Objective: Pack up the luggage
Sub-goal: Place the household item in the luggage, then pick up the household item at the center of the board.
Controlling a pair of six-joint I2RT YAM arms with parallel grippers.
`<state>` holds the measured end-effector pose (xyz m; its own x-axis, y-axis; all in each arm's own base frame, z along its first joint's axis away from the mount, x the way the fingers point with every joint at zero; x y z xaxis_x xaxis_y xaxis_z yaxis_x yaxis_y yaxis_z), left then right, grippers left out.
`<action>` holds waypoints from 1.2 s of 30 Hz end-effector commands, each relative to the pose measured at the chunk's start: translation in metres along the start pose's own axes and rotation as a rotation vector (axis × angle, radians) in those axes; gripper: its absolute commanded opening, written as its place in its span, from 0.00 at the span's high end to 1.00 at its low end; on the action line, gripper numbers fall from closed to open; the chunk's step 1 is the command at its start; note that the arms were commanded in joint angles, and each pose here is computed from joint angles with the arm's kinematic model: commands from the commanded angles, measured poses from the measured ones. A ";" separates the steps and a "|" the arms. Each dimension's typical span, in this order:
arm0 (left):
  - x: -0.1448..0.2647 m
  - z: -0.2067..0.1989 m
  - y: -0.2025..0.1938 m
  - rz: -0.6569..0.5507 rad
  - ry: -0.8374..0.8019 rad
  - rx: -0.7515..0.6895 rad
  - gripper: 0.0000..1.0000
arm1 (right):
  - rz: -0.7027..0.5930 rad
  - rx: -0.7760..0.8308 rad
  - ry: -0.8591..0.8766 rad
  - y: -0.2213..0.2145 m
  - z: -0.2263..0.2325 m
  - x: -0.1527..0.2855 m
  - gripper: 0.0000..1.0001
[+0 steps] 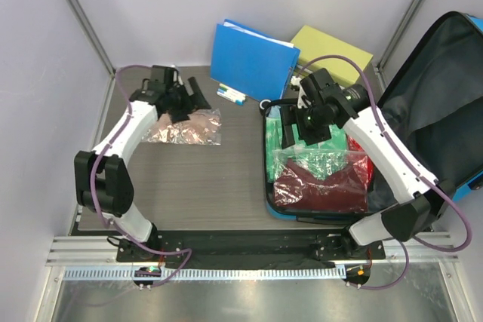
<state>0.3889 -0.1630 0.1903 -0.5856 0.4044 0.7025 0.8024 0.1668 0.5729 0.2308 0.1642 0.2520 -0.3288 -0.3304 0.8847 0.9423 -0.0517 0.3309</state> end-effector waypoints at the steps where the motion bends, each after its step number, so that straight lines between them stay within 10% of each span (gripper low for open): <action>1: 0.022 0.063 0.010 0.005 0.180 -0.012 0.12 | -0.040 -0.001 0.029 0.026 0.017 -0.011 0.18; 16: 0.035 0.226 0.044 0.080 0.539 -0.009 0.12 | -0.066 0.103 0.290 0.096 0.132 -0.066 0.21; 36: -0.036 0.282 0.025 0.192 0.326 0.107 0.35 | -0.040 0.074 0.239 0.070 0.113 -0.064 0.22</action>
<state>0.4522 0.0868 0.0609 -0.3862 0.0756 0.9193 0.9047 0.2254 0.3616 0.3112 0.2885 0.2297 -0.2812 -0.5054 0.8158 0.9393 0.0292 0.3419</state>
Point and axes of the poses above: each gripper's point midway between its finger pads, its own x axis back along the fingers, its own z axis along the line the jaws close on, y = z × x, the point moved 2 cm from there along x, back along the fingers, and after that the axes turned 13 degrees about -x, right-handed, at the moved point
